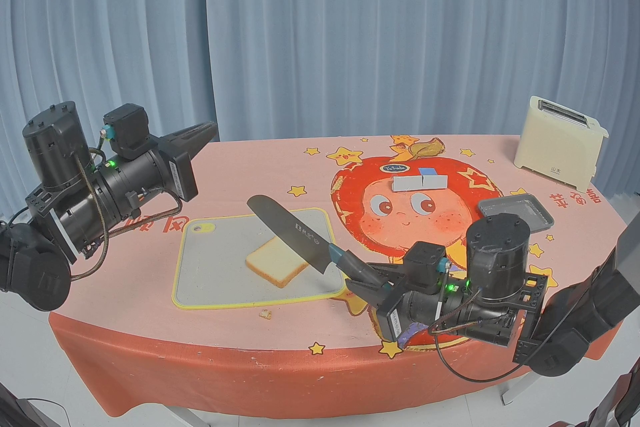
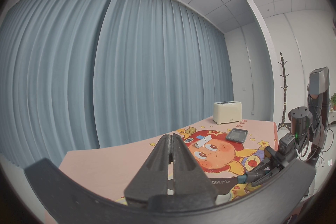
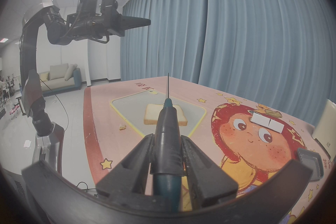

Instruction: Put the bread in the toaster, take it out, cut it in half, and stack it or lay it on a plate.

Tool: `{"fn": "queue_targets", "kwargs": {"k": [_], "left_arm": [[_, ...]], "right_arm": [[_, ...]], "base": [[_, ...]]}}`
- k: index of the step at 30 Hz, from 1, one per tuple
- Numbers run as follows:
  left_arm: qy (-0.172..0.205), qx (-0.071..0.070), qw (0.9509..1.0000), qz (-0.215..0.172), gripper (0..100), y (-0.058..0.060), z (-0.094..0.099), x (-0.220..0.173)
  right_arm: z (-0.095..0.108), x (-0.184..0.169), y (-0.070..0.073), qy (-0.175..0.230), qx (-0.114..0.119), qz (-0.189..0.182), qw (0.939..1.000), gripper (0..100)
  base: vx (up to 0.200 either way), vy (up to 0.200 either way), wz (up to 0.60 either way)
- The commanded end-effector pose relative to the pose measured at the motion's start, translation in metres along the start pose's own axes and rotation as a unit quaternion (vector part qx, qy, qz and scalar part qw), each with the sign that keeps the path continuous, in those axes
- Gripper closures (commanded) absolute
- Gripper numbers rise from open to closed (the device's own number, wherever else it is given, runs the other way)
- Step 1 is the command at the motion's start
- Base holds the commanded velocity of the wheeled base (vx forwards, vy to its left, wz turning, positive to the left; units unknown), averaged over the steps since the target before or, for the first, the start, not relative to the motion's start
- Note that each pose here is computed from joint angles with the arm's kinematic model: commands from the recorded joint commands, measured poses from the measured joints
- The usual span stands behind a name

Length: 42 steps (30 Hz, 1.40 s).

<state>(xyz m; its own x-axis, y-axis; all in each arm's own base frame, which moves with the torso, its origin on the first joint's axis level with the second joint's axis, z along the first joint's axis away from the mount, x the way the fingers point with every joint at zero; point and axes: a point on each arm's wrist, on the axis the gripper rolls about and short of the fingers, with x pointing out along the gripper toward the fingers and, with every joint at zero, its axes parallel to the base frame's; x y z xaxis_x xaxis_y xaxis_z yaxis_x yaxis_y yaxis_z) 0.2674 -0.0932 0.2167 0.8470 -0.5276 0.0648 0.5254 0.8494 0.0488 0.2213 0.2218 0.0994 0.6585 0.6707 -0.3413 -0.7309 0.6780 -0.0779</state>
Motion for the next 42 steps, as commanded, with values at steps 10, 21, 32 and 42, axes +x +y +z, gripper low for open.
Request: {"fn": "queue_targets", "kwargs": {"k": [10, 21, 32, 42], "left_arm": [[0.031, -0.003, 0.9995, -0.009, 100, -0.004, -0.016, 0.003], [0.054, 0.022, 0.9973, -0.045, 100, -0.017, 0.005, 0.039], [0.065, 0.02, 0.9966, -0.046, 100, -0.017, 0.007, 0.039], [0.073, 0.019, 0.996, -0.047, 100, -0.017, 0.004, 0.041]], "right_arm": [[-0.001, 0.0, 0.005, 0.002, -0.008, 0.007, 0.9999, 100], [0.029, 0.001, -0.005, 0.015, -0.023, -0.002, 0.9996, 100], [0.037, -0.013, -0.005, 0.013, -0.03, -0.006, 0.9994, 100], [0.028, -0.012, -0.008, 0.028, -0.032, -0.01, 0.999, 100]], "base": [[0.0, 0.0, 0.0], [0.0, 0.0, 0.0], [0.0, 0.0, 0.0], [0.0, 0.0, 0.0]]}}
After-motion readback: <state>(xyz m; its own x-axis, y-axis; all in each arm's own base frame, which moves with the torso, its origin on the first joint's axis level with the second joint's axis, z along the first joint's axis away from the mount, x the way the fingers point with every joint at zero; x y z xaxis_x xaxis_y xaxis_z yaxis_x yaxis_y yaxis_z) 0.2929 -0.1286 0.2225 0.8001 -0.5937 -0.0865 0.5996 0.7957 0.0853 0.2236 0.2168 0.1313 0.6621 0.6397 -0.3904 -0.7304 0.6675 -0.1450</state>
